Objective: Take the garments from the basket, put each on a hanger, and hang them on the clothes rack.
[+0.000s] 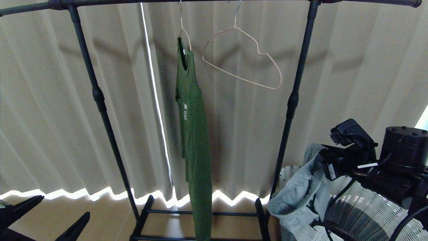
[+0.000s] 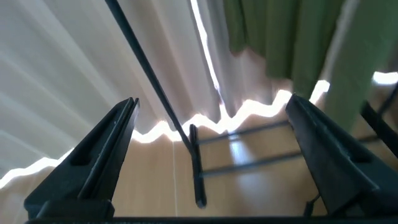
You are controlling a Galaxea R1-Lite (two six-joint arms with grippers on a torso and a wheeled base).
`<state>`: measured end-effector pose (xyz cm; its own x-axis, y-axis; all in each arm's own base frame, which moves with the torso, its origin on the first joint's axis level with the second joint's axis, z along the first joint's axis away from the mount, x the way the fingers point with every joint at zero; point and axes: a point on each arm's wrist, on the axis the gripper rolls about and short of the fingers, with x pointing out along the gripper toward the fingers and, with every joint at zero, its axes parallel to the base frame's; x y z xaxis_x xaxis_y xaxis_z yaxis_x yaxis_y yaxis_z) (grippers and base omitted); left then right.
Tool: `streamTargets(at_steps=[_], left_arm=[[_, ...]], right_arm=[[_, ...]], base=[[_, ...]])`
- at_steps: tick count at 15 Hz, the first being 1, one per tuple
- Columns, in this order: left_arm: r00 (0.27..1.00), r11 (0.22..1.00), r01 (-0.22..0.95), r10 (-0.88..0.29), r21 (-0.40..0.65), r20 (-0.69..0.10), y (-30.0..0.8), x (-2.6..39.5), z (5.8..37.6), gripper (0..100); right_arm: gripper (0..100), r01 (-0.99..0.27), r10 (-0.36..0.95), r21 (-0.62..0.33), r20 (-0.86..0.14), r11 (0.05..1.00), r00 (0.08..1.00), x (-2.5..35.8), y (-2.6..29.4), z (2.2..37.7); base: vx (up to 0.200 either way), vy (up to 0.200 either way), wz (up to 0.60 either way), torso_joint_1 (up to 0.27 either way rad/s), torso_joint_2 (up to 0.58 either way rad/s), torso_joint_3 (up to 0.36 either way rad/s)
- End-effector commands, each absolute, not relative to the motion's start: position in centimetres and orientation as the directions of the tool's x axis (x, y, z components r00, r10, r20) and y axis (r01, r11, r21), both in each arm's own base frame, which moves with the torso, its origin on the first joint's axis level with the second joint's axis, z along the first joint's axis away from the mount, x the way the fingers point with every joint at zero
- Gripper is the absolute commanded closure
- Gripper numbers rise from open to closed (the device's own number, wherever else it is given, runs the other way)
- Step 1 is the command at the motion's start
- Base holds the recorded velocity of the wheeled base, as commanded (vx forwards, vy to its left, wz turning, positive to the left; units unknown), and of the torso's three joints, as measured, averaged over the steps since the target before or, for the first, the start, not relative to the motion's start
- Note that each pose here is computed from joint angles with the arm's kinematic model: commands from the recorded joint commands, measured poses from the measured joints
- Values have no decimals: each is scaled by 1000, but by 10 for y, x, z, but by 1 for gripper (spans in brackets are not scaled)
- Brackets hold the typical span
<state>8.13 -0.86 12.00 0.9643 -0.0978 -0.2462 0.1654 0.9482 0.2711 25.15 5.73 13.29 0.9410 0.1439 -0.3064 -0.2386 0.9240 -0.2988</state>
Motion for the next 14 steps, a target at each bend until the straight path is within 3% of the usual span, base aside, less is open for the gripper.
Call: streamTargets(at_steps=[1, 3, 7, 10, 12, 14], left_arm=[[954, 944, 189, -111, 270, -277, -10, 85, 117, 0], [948, 941, 206, -124, 268, -295, -12, 87, 116, 0], [884, 888, 381, -268, 259, -383, -29, 93, 107, 0], [826, 834, 493, -357, 250, -437, -41, 96, 101, 0], [772, 786, 582, -454, 208, -445, -59, 105, 107, 0], [718, 776, 630, -567, 29, -404, -92, 120, 126, 0]], right_arm=[[100, -272, 192, -300, -270, 914, 943, 251, 70, 142], [100, -302, 230, -300, -254, 905, 939, 252, 81, 146], [100, -438, 405, -211, -181, 874, 896, 249, 120, 164], [100, -504, 486, -200, -135, 840, 864, 245, 140, 176], [100, -572, 565, -118, -87, 812, 821, 235, 160, 189], [100, -616, 614, -67, -49, 785, 787, 224, 173, 199]], base=[[-200, 0, 0, 2, 2, 2], [-200, 0, 0, 7, 5, 2], [0, 0, 0, 0, 0, 0], [0, 0, 0, 0, 0, 0], [0, 0, 0, 0, 0, 0], [0, 0, 0, 0, 0, 0]])
